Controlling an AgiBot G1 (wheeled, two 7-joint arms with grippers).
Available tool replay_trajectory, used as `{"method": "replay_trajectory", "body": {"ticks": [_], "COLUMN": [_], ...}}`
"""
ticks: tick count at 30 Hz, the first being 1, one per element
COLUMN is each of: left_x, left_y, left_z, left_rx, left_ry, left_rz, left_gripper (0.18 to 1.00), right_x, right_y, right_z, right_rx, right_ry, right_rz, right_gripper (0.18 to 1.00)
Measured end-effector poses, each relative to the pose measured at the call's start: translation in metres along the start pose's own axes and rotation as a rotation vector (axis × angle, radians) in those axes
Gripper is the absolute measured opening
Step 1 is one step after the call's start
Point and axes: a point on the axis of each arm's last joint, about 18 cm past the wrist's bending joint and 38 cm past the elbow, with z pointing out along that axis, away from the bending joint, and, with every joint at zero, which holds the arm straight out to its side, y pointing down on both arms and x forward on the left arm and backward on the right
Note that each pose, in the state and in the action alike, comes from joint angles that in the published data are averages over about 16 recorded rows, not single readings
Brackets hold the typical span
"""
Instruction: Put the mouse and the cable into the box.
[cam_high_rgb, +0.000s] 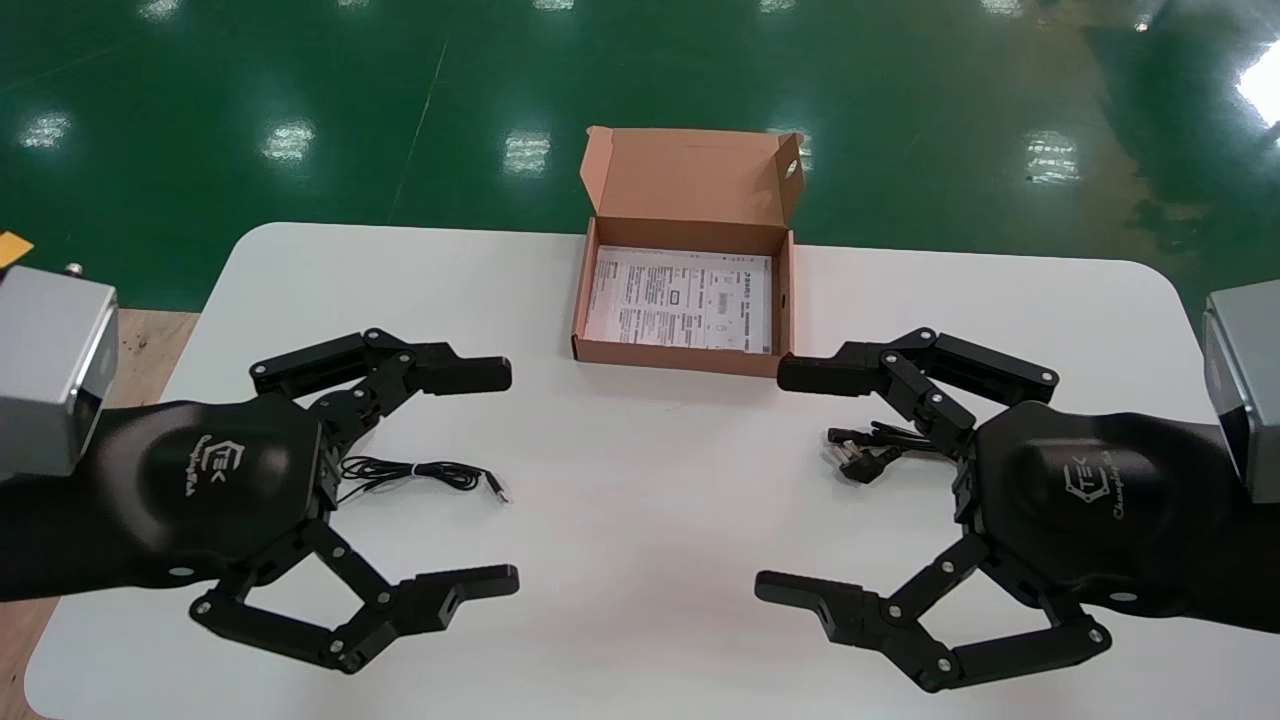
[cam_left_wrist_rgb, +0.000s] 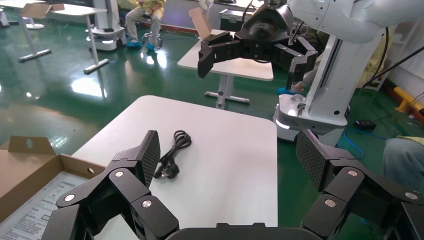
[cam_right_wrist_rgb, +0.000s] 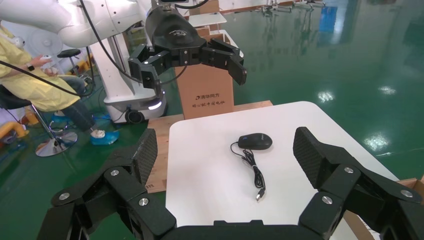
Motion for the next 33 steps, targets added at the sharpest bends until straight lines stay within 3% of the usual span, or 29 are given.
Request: {"method": "replay_trajectory", "body": {"ticks": [24, 33], "left_x": [0.001, -0.006], "left_y": [0.001, 0.013], "left_z": [0.0, 0.001], "left_rx": [-0.008, -0.182], "left_ry": [0.003, 0.038], "left_rz": [0.003, 0.056], "left_gripper": [1.001, 1.001], "right_x": [0.0, 0.009], "right_y": [0.0, 0.008], "right_z": [0.0, -0.004], "right_rx": [0.0, -0.063], "right_ry": [0.0, 0.014], "right_rz": [0.0, -0.092], "right_gripper": [1.0, 1.0]}}
